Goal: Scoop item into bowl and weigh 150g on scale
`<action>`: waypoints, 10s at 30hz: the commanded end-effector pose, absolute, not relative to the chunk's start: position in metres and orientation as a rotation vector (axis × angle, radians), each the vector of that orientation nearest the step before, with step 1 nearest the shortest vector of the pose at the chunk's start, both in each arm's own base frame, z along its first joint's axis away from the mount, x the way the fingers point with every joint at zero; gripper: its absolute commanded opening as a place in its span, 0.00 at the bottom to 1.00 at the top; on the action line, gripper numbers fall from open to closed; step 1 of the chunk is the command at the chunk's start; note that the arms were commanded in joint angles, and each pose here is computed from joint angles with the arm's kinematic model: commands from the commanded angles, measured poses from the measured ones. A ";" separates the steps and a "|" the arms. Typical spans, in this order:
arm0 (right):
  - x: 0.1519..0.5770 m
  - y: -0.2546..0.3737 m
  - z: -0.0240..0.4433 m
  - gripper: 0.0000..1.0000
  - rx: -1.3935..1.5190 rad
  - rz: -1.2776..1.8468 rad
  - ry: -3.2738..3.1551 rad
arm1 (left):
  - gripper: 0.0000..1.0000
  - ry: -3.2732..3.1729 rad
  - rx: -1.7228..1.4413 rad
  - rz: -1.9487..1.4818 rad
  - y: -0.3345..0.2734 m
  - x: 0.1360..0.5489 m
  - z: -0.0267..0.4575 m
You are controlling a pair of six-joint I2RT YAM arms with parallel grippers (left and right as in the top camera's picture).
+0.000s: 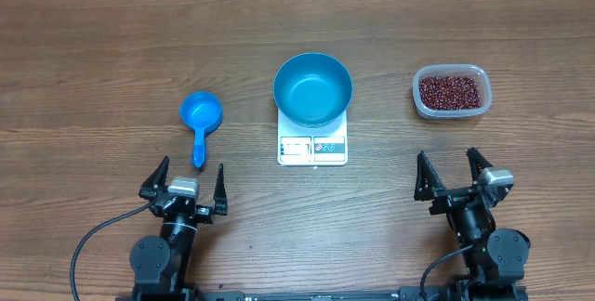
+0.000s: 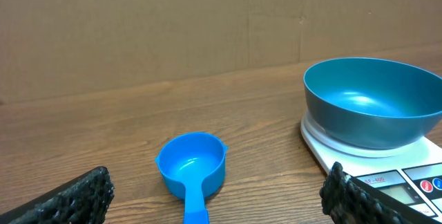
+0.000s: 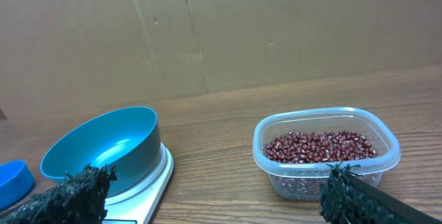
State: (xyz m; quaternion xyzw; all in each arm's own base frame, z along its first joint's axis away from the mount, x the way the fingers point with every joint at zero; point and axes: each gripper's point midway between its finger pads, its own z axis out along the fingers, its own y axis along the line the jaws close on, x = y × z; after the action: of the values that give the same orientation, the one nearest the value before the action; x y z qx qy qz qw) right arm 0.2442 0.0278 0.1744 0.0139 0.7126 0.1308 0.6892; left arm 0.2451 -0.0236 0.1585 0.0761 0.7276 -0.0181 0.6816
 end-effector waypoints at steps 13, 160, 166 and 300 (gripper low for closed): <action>0.244 0.027 0.173 1.00 0.023 0.286 1.587 | 0.99 1.627 0.183 -0.029 -0.023 0.245 0.158; 0.244 0.027 0.173 1.00 0.023 0.286 1.587 | 1.00 2.051 0.145 0.002 -0.011 0.283 0.327; 0.244 0.027 0.173 1.00 0.023 0.286 1.587 | 1.00 2.300 0.163 -0.011 -0.011 0.311 0.310; 0.244 0.027 0.173 1.00 0.023 0.286 1.587 | 0.06 3.094 0.168 -0.008 0.040 0.427 -0.003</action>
State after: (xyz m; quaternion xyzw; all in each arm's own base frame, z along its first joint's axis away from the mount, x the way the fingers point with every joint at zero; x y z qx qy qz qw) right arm 0.2442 0.0277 0.1750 0.0137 0.7116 0.1305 0.6902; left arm 0.4273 0.0370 0.0056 0.0565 0.9979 -0.0056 0.0300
